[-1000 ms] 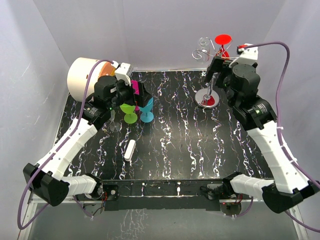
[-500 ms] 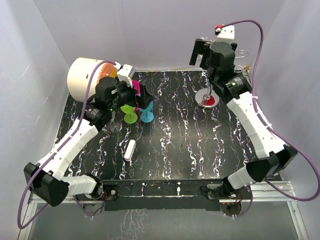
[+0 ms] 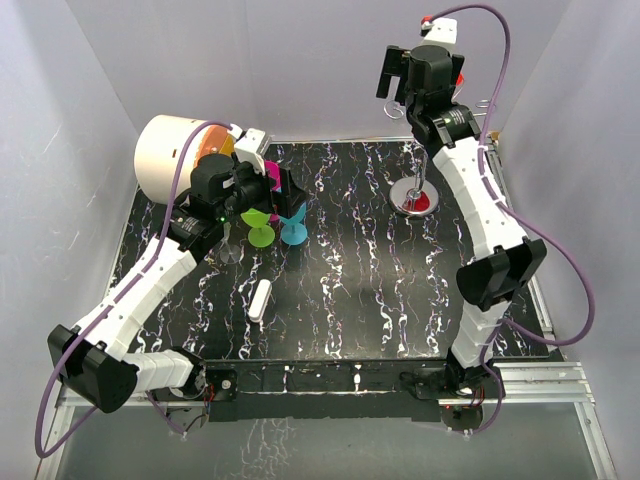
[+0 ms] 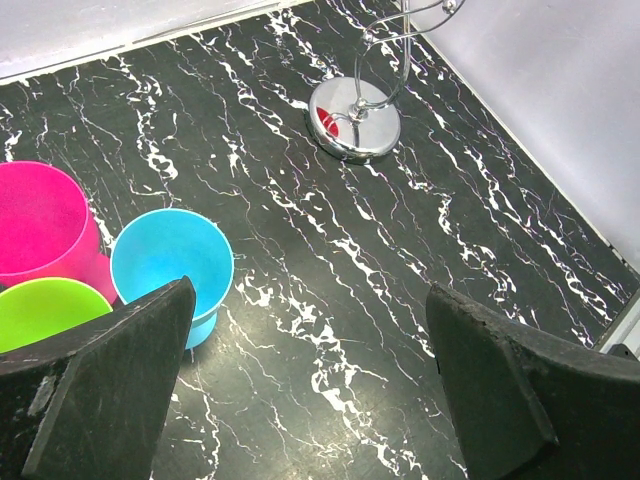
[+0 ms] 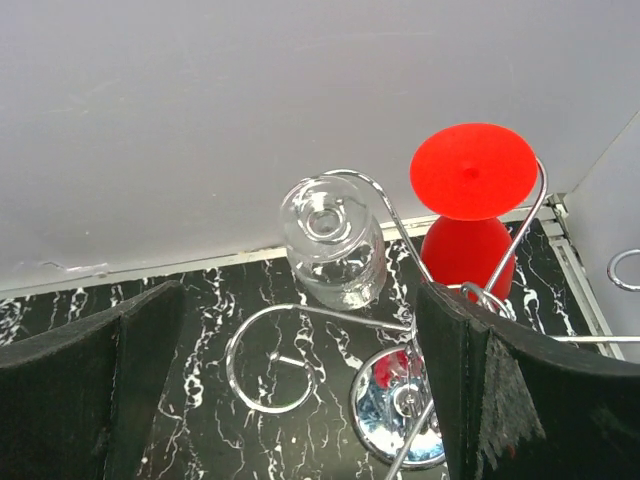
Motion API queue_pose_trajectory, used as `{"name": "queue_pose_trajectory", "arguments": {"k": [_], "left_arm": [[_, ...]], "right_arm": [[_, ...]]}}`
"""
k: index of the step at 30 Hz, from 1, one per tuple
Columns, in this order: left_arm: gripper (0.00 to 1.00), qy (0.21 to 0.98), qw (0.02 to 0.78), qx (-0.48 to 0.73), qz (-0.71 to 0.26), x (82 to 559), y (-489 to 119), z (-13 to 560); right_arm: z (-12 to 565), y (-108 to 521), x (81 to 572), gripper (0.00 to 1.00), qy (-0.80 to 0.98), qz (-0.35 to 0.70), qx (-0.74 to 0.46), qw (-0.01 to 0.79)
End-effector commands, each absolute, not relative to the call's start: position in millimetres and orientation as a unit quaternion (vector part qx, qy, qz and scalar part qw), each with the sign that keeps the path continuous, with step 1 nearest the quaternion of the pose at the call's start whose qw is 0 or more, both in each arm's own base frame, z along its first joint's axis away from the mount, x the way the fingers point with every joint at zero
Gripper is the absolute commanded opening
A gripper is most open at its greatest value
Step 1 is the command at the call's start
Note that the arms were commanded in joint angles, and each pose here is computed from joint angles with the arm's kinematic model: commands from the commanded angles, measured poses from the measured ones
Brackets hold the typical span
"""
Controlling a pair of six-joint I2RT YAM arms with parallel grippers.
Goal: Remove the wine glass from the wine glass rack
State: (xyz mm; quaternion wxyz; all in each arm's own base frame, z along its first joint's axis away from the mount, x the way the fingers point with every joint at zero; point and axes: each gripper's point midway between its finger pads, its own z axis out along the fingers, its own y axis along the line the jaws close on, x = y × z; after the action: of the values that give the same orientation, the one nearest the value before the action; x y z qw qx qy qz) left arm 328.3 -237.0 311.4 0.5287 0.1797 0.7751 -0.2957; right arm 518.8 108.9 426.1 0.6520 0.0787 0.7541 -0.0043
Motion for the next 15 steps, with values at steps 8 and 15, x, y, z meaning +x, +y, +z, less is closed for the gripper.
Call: {"name": "queue_pose_trajectory", "arguments": {"k": [8, 15], "left_arm": [[0.99, 0.766, 0.532, 0.190, -0.308, 328, -243, 315], [0.99, 0.768, 0.530, 0.190, -0.306, 329, -243, 312]], "right_arm": [[432, 91, 547, 0.98, 0.749, -0.024, 0.074, 0.658], [425, 88, 563, 0.90, 0.749, -0.035, 0.066, 0.659]]}}
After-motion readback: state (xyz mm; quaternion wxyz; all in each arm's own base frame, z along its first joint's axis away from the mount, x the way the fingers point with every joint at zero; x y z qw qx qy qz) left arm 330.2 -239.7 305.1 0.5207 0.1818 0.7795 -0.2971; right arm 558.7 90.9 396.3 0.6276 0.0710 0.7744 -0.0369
